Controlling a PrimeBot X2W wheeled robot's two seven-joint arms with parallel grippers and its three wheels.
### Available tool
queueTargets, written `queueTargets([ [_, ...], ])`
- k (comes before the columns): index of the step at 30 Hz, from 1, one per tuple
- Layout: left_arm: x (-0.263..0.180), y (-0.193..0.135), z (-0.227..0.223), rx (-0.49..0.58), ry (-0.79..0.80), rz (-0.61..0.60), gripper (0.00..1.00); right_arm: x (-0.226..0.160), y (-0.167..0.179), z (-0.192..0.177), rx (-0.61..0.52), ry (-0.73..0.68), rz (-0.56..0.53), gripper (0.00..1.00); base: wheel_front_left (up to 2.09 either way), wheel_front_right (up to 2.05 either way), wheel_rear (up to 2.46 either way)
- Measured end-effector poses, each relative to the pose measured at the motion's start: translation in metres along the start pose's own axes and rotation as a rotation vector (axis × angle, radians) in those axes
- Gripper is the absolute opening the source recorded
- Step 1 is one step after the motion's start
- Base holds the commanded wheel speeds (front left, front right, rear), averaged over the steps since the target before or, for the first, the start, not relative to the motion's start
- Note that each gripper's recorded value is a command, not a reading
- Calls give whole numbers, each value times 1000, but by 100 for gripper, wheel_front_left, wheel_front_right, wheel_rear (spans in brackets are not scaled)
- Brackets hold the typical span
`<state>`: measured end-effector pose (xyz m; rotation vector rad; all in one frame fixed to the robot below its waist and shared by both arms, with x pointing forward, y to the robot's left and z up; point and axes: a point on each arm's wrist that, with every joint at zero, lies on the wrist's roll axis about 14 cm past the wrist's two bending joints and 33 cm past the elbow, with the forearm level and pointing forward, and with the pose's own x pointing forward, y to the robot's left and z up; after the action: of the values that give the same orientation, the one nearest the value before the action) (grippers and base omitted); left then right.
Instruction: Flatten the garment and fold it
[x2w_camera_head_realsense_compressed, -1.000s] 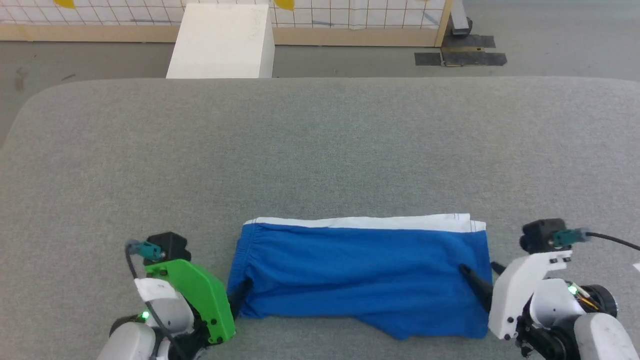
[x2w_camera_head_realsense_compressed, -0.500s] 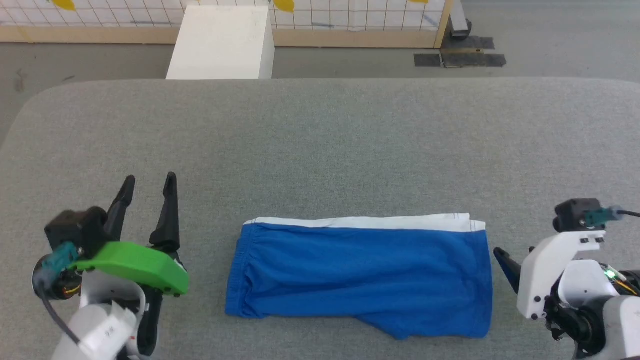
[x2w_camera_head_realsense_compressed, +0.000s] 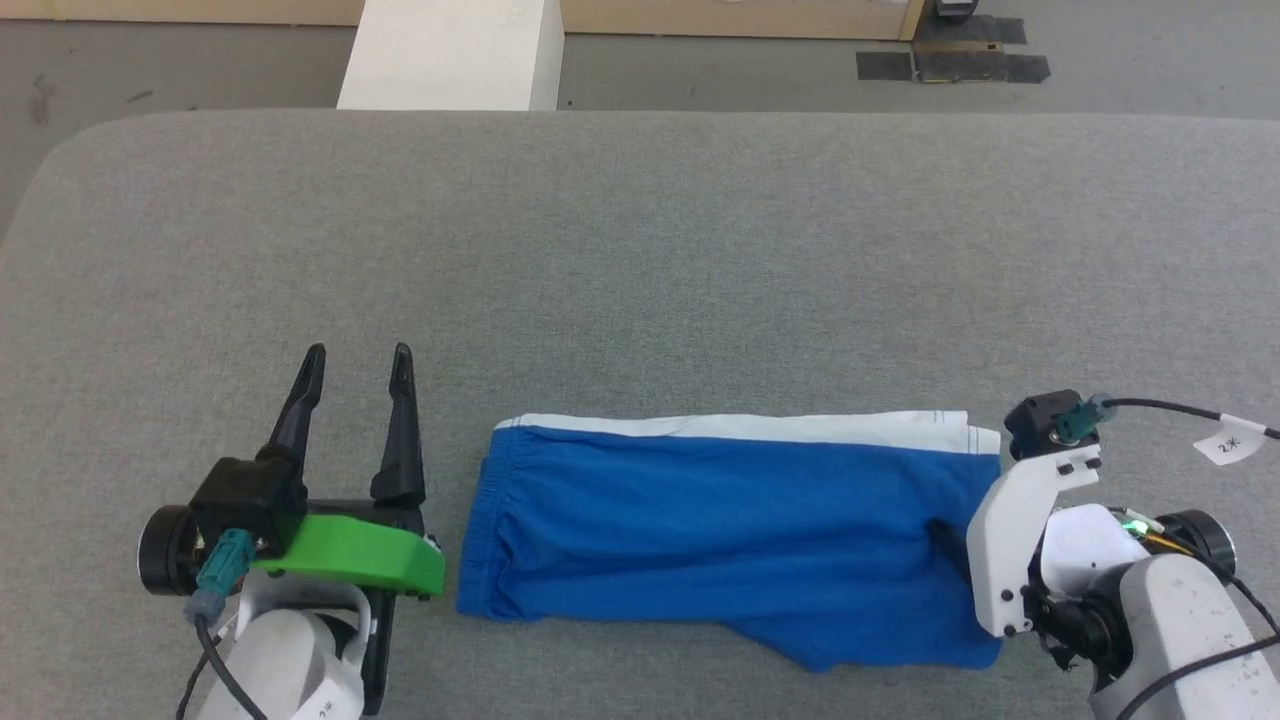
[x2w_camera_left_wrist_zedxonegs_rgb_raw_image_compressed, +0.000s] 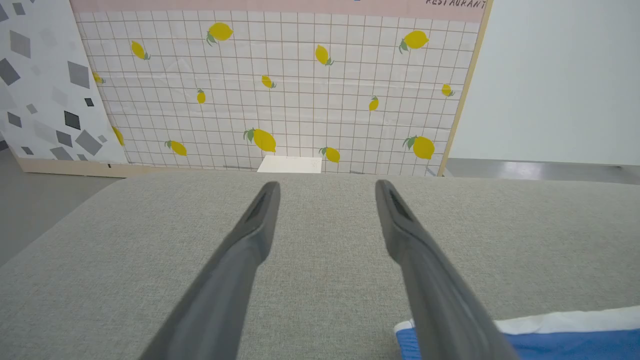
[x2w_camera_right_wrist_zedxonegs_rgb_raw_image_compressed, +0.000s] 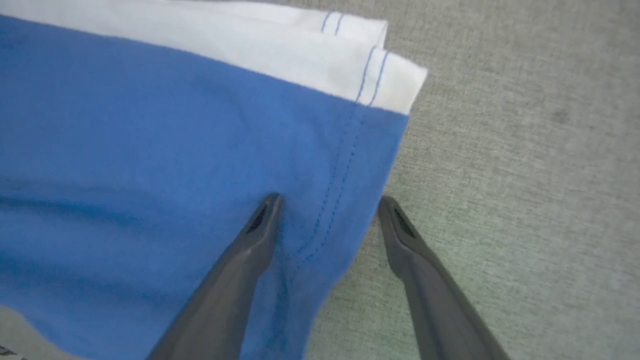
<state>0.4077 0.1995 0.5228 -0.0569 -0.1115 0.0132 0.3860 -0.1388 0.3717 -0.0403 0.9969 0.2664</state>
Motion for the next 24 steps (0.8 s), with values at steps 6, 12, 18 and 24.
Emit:
queueTargets([
  [6, 0, 4, 2, 20, -10, 10, 100, 3, -5, 6, -1, -10, 3, 0, 0, 0, 0],
  [12, 0, 6, 12, 23, -40, 11, 100, -9, -44, 8, 36, -38, -82, 0, 0, 0, 0],
  [18, 0, 9, 19, 22, -60, 17, 100, -39, -126, -7, 68, 7, -289, 0, 0, 0, 0],
  [24, -5, 9, 21, 18, -68, 19, 100, -53, -141, 0, 45, -16, -346, 0, 0, 0, 0],
])
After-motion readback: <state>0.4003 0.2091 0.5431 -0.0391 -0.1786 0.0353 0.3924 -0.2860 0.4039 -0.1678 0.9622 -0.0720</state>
